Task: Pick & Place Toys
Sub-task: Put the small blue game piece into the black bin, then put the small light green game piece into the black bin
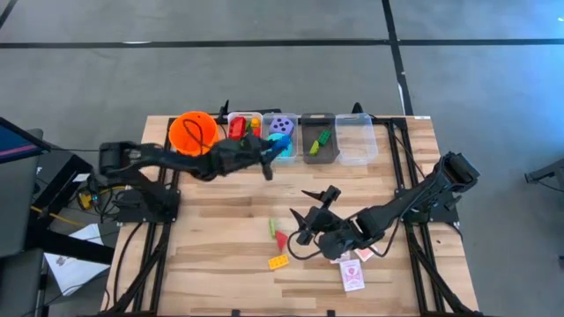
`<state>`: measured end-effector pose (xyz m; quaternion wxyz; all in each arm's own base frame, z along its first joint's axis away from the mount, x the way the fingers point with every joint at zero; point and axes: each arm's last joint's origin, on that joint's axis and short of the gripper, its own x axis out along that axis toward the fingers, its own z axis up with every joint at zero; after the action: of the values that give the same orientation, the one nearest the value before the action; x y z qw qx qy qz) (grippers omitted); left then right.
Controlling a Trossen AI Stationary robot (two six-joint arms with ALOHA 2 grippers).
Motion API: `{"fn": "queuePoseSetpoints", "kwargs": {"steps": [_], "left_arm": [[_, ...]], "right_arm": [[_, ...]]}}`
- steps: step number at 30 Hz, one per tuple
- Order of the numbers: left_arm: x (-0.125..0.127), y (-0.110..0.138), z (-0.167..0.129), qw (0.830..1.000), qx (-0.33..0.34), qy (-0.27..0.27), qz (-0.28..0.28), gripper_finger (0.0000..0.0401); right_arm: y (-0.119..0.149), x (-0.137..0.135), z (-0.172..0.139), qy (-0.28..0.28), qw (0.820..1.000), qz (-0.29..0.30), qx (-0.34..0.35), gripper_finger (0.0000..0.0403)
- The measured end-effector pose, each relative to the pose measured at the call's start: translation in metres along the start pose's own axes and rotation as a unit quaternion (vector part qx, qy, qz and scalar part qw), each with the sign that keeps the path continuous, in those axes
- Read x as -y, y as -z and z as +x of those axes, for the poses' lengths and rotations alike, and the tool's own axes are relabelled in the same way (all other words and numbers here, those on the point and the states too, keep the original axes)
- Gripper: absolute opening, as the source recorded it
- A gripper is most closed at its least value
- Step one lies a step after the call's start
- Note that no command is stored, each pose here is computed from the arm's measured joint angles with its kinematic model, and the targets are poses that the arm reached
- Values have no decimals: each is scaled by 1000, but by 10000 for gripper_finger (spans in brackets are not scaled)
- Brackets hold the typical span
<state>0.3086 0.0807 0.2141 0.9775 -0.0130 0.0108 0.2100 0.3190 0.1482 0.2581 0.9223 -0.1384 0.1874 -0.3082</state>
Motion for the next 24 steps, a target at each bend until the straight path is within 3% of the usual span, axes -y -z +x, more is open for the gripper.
{"fn": "queuePoseSetpoints", "kwargs": {"steps": [6, 11, 17, 24], "left_arm": [[8, 1, 69, 999, 7, 42, 22, 85], [2, -9, 113, 1000, 9, 0, 22, 93], [-14, -14, 130, 998, -14, -39, 51, 181], [-8, -26, 119, 996, -66, -16, 53, 262]], "right_arm": [[-5, -1, 0, -7, 1000, -1, 11, 294], [-4, -3, -3, -32, 999, 2, 6, 294], [-2, -7, -10, -42, 999, -2, 7, 294], [-1, -11, -17, -53, 999, 6, 11, 294]]}}
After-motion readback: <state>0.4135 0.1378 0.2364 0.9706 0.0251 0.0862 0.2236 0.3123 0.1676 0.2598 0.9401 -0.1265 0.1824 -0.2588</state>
